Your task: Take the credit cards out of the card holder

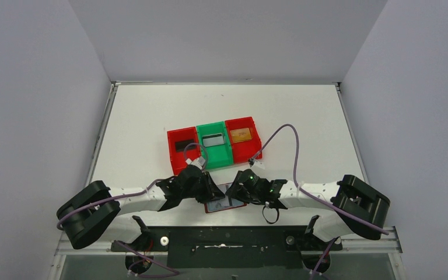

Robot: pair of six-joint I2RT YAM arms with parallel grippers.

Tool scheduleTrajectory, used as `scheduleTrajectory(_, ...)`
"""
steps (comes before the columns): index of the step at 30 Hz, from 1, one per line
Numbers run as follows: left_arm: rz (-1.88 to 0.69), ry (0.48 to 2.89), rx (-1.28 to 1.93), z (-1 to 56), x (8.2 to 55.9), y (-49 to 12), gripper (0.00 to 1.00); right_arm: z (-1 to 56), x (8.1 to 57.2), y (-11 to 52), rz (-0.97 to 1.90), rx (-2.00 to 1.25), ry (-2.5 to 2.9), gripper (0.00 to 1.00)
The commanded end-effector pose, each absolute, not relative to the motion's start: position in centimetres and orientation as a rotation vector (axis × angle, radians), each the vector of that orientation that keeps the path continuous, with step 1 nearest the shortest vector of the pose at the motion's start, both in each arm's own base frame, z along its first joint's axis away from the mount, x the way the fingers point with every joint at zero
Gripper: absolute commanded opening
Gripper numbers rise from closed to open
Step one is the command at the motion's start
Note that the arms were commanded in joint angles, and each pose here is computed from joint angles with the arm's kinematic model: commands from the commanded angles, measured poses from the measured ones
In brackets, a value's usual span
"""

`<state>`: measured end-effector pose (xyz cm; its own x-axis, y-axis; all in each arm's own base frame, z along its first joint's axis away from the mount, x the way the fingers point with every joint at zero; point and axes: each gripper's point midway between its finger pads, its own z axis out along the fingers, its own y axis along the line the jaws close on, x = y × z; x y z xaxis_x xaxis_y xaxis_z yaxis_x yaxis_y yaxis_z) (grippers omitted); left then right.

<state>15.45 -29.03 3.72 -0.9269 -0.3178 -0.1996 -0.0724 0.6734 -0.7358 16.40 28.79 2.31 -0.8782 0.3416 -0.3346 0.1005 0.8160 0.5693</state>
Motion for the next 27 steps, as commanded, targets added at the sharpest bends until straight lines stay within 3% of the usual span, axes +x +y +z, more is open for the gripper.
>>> scheduleTrajectory(1,-1.207,2.503,-0.274,5.5,16.3,-30.4,0.22,1.1,16.0,27.0,0.685,0.334,2.598,0.34)
scheduleTrajectory(8,-1.173,2.506,-0.323,5.2,16.4,-29.8,0.06,1.2,16.1,26.7,0.689,0.351,2.588,0.34)
scheduleTrajectory(21,-0.959,2.506,-0.329,5.9,17.0,-26.7,0.02,1.6,16.7,26.3,0.641,0.355,2.582,0.33)
scheduleTrajectory(27,-0.916,2.441,-0.319,8.3,17.8,-25.8,0.00,4.7,17.8,26.8,0.660,0.298,2.499,0.33)
